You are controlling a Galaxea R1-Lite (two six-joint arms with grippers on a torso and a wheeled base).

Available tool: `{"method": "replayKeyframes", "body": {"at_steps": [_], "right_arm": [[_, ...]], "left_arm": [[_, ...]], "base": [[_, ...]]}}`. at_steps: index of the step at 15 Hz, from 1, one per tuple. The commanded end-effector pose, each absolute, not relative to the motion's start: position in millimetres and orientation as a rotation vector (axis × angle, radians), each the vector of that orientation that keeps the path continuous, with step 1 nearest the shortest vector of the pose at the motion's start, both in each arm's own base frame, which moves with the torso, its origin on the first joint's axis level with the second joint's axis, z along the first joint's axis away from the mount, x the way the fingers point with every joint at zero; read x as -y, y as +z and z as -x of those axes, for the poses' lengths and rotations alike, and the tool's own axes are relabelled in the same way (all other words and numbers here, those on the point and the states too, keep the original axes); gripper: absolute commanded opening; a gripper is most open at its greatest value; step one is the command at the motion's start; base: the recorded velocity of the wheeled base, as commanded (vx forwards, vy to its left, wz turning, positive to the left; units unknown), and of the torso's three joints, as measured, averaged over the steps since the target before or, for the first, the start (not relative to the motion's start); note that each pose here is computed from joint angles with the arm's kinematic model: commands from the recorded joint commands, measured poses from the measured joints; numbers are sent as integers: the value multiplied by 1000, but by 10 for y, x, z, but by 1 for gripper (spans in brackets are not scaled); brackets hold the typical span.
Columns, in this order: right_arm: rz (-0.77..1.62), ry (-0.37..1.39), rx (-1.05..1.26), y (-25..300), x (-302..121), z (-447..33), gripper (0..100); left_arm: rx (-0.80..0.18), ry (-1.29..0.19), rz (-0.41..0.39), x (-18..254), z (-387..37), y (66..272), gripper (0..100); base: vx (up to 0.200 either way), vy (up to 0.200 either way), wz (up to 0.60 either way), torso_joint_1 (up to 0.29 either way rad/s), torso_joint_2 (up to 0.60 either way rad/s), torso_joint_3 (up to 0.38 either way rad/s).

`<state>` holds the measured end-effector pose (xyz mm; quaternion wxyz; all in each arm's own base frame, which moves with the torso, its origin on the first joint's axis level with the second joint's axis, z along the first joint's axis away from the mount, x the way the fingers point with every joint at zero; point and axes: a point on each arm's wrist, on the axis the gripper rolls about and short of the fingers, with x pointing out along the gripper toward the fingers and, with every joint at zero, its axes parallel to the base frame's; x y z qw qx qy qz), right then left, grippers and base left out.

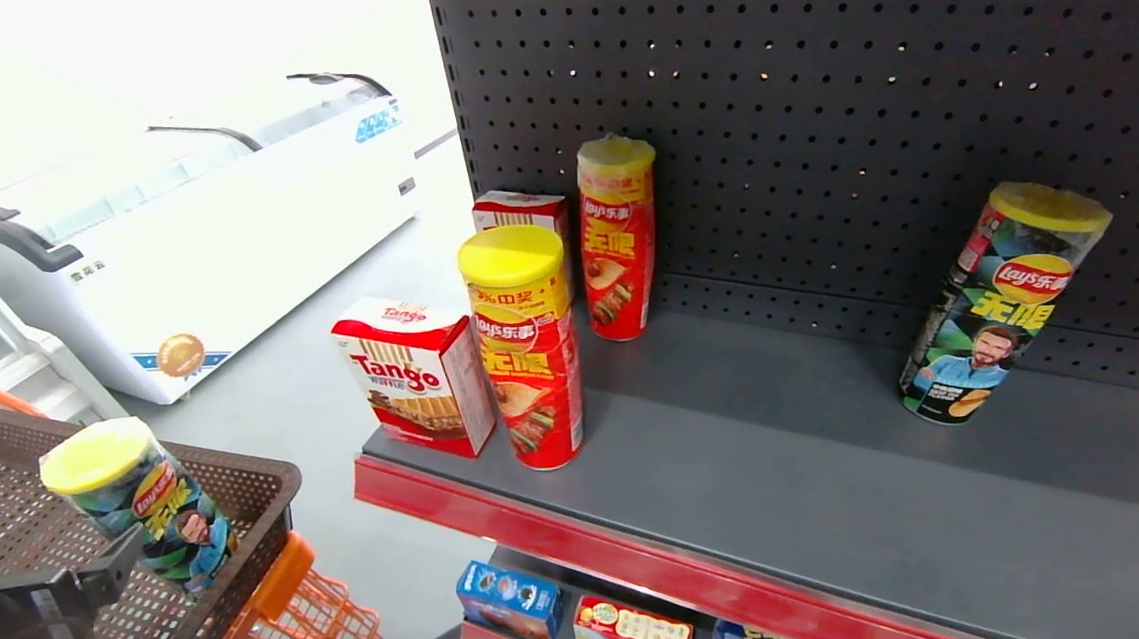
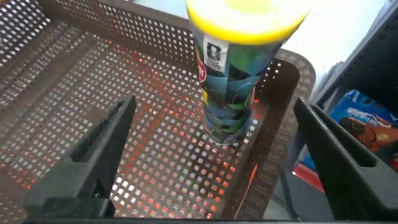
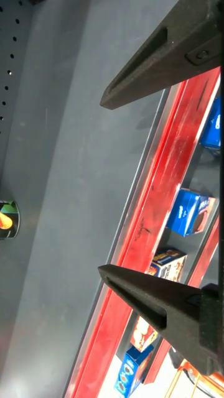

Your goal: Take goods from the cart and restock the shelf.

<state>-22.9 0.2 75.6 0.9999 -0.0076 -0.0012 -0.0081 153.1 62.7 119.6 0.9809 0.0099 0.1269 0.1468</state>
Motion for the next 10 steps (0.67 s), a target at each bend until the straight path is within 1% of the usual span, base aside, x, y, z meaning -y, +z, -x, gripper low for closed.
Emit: {"method": "replayKeyframes", "body": {"at_steps": [1,3,4,7,8,10], "right_arm": [[15,-17,1,756,-2,228,100],[15,-17,1,756,-2,228,100],[15,-17,1,756,-2,228,100],[15,-17,1,756,-2,228,100],[15,-17,1,756,-2,228,100],[15,-17,1,756,-2,228,100]], "left_arm": [[-342,283,19,-691,-1693,1000,100],[-376,280,28,-735,-1797,915,100],[-376,278,28,-763,-1872,896,100],[-316,268,15,-844,-2145,920,100],[-305,259,12,-839,-2199,922,100],[-299,231,32,-794,-2300,880,100]], "base": [[0,0,0,0,0,0],[0,0,0,0,0,0],[0,0,0,0,0,0],[0,0,0,0,0,0],[0,0,0,0,0,0],[0,0,0,0,0,0]]}}
